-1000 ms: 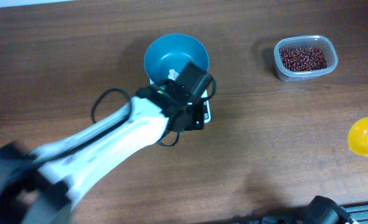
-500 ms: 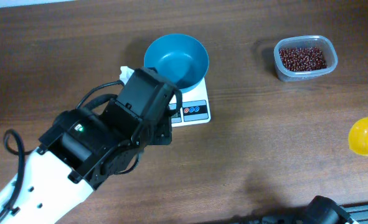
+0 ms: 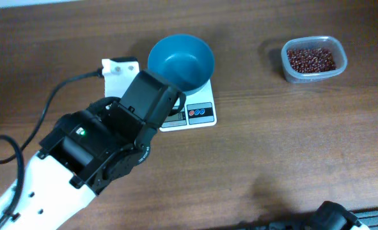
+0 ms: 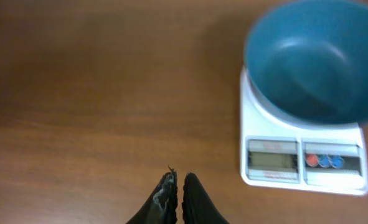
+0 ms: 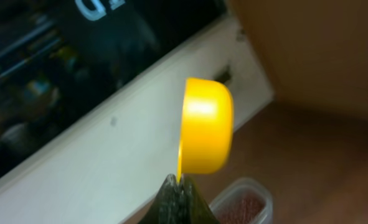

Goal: Scoop item into bowl and weigh 50g on scale
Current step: 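Withdraw the left gripper and move the scoop toward the bean tub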

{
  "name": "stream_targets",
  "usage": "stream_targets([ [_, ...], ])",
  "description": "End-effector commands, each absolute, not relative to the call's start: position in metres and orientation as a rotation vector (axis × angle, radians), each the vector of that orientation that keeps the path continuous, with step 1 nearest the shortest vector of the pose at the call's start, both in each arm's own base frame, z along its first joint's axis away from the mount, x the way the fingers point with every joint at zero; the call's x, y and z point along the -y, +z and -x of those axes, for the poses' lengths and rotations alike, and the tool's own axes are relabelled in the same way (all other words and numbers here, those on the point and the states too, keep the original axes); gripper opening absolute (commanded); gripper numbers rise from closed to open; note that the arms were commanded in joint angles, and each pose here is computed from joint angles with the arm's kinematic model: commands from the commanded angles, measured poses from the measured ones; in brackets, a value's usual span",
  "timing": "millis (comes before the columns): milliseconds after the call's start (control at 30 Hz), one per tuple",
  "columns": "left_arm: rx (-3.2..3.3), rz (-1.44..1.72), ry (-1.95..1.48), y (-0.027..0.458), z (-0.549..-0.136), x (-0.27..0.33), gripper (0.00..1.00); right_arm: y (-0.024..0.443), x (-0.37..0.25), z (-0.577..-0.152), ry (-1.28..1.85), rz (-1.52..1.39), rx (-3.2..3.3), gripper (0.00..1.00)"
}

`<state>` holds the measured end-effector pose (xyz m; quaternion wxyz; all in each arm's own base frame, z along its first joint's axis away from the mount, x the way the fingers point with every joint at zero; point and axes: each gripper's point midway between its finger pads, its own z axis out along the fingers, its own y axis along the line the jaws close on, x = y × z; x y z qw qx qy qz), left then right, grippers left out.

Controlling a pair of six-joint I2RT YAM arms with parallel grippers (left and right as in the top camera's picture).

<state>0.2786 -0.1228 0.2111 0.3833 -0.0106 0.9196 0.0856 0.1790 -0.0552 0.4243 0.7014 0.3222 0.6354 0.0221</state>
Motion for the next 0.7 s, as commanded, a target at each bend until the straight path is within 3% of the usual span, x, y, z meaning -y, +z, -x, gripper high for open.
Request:
stream_targets([
  [0,-2.179,0.157,0.369,0.238,-0.294,0.091,0.06,0.423,0.028,-0.225,-0.262,-0.553,-1.517,0.04],
  [200,-2.187,0.468,0.388,0.236,-0.327,0.007,0.0,0.402,-0.048,-0.316,-0.248,-0.426,-1.656,0.04],
  [400,-2.249,0.588,0.349,0.22,-0.335,-0.035,0.0,0.298,-0.093,-0.352,0.156,-0.355,-2.091,0.04],
  [467,-2.245,0.589,0.345,0.221,-0.336,-0.035,0.21,0.289,-0.082,-0.351,0.172,-0.378,-2.137,0.04],
  [500,-2.246,0.589,0.346,0.22,-0.336,-0.035,0.5,0.283,-0.074,-0.349,0.161,-0.397,-2.162,0.04],
  [533,-2.246,0.589,0.346,0.221,-0.336,-0.035,0.69,0.277,-0.07,-0.347,0.162,-0.4,-2.193,0.04],
  [567,-2.247,0.589,0.347,0.22,-0.336,-0.035,0.99,0.274,-0.066,-0.345,0.155,-0.402,-2.212,0.04],
  [667,-2.249,0.589,0.348,0.22,-0.335,-0.035,0.99,0.261,-0.045,-0.337,0.08,-0.427,-2.275,0.04],
])
